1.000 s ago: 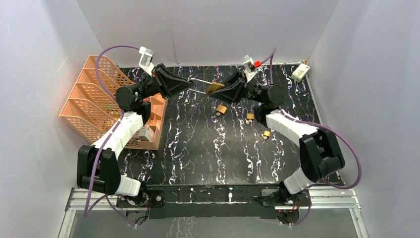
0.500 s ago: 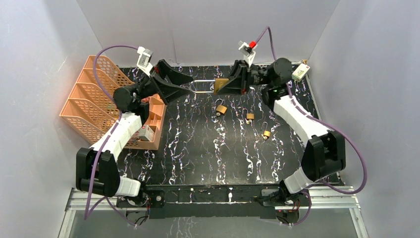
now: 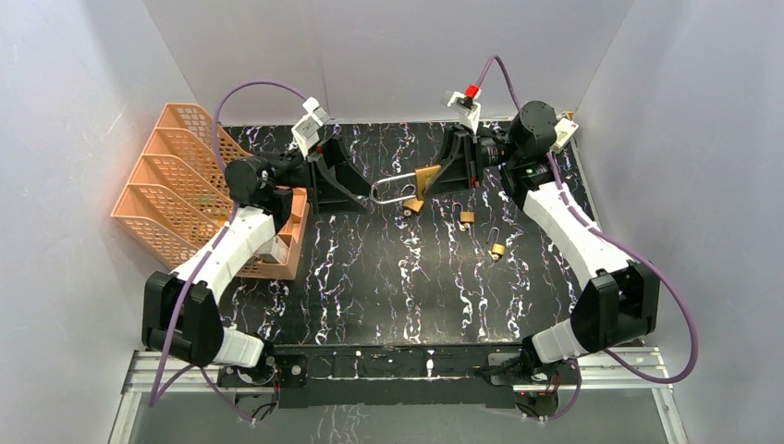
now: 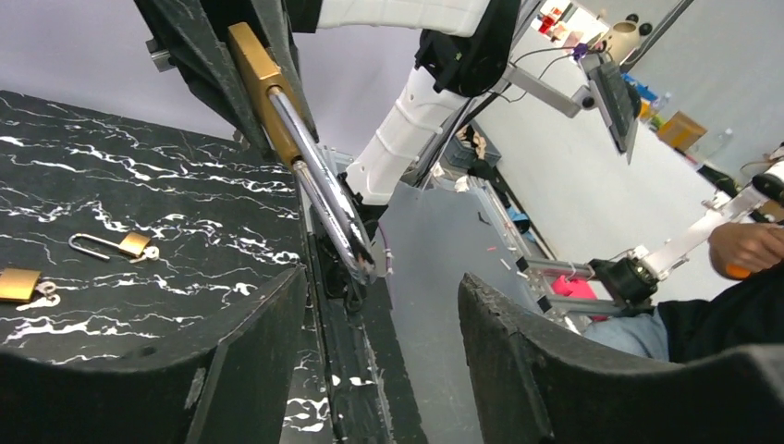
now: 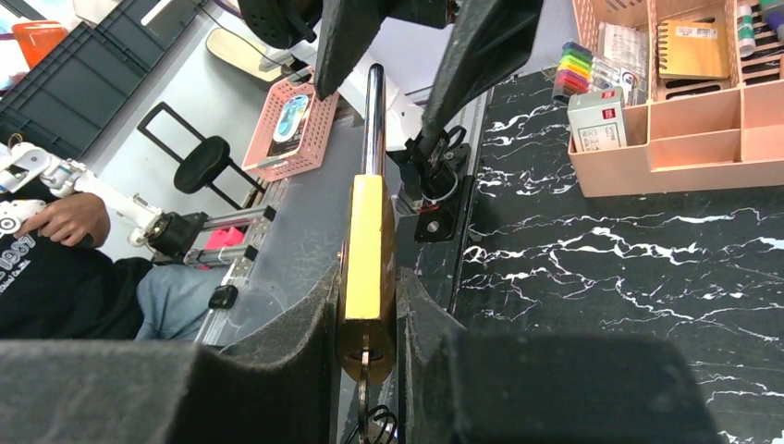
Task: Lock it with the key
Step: Lock the lock.
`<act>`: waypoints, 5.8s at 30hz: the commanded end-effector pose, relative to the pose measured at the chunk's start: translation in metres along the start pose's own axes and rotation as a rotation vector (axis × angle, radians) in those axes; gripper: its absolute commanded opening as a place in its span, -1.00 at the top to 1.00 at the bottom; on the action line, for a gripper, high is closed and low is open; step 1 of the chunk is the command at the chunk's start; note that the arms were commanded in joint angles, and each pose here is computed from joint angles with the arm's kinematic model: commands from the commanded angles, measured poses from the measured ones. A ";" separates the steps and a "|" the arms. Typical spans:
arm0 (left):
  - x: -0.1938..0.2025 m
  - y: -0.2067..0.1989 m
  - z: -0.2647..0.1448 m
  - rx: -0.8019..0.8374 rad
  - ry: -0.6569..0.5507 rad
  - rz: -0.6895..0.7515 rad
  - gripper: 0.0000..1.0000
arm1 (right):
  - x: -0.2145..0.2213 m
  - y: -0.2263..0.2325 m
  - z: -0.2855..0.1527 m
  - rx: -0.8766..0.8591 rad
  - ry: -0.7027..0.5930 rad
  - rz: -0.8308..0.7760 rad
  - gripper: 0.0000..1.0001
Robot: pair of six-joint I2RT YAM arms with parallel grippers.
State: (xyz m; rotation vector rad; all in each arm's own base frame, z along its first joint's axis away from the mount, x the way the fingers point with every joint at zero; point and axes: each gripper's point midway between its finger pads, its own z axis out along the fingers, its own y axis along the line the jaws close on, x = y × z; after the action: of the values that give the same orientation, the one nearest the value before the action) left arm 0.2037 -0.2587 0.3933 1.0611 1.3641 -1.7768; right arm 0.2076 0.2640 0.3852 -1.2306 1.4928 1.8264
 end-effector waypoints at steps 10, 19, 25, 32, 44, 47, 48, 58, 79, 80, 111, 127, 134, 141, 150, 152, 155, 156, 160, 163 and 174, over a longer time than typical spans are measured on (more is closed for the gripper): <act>-0.018 -0.026 0.003 0.022 -0.017 0.225 0.14 | -0.027 0.013 0.001 0.006 -0.018 -0.126 1.00; -0.035 -0.023 0.006 0.017 -0.077 0.236 0.26 | -0.025 0.012 0.001 0.008 -0.020 -0.124 1.00; -0.033 -0.018 0.008 0.026 -0.080 0.195 0.26 | -0.025 0.012 0.001 0.009 -0.021 -0.128 1.00; -0.029 -0.018 0.012 0.044 -0.060 0.169 0.26 | -0.024 0.011 0.001 0.011 -0.025 -0.126 1.00; -0.026 -0.016 0.013 0.046 -0.067 0.152 1.00 | -0.027 0.012 0.001 0.013 -0.029 -0.132 1.00; -0.026 -0.016 0.014 0.048 -0.079 0.143 1.00 | -0.029 0.012 0.001 0.017 -0.037 -0.141 1.00; -0.027 -0.016 0.014 0.049 -0.093 0.138 1.00 | -0.031 0.013 0.001 0.018 -0.039 -0.145 1.00; -0.029 -0.017 0.031 0.093 -0.178 0.093 1.00 | -0.039 0.008 0.005 0.024 -0.064 -0.175 1.00; -0.024 -0.004 0.048 0.122 -0.185 0.021 1.00 | -0.039 0.004 0.024 -0.015 -0.064 -0.175 1.00; -0.023 -0.004 0.050 0.127 -0.185 0.016 1.00 | -0.039 0.004 0.025 -0.016 -0.064 -0.177 1.00; -0.039 -0.010 0.065 0.180 -0.210 0.032 1.00 | -0.055 0.004 0.034 0.019 -0.160 -0.305 1.00; -0.041 0.032 0.080 0.135 -0.308 0.060 1.00 | -0.041 0.016 0.072 -0.125 -0.163 -0.249 1.00; -0.032 0.046 0.094 0.145 -0.295 0.040 1.00 | -0.039 0.020 0.084 -0.156 -0.166 -0.249 1.00; -0.014 0.052 0.097 0.137 -0.270 0.015 1.00 | -0.045 0.027 0.083 -0.166 -0.149 -0.276 1.00; -0.013 0.052 0.079 0.054 -0.236 0.051 1.00 | -0.047 0.022 0.060 -0.091 -0.157 -0.267 1.00; -0.017 0.056 0.073 0.012 -0.233 0.062 1.00 | -0.051 0.019 0.055 -0.052 -0.173 -0.262 1.00; -0.025 0.060 0.067 -0.054 -0.234 0.098 1.00 | -0.062 0.013 0.051 0.044 -0.227 -0.264 1.00; -0.028 0.060 0.066 -0.075 -0.234 0.109 1.00 | -0.066 0.011 0.050 0.076 -0.245 -0.268 1.00; -0.035 0.062 0.061 -0.138 -0.230 0.156 1.00 | -0.068 0.012 0.048 0.113 -0.269 -0.260 1.00; -0.039 0.063 0.057 -0.166 -0.230 0.175 1.00 | -0.066 0.010 0.047 0.125 -0.273 -0.254 1.00; -0.049 0.060 0.052 -0.185 -0.247 0.190 1.00 | -0.065 0.011 0.039 0.149 -0.283 -0.258 1.00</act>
State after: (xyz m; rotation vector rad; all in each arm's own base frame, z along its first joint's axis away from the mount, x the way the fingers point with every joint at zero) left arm 0.2855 -0.3030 0.4471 0.6564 1.1520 -1.5157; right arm 0.2427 0.3028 0.3927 -0.9933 1.4067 1.6488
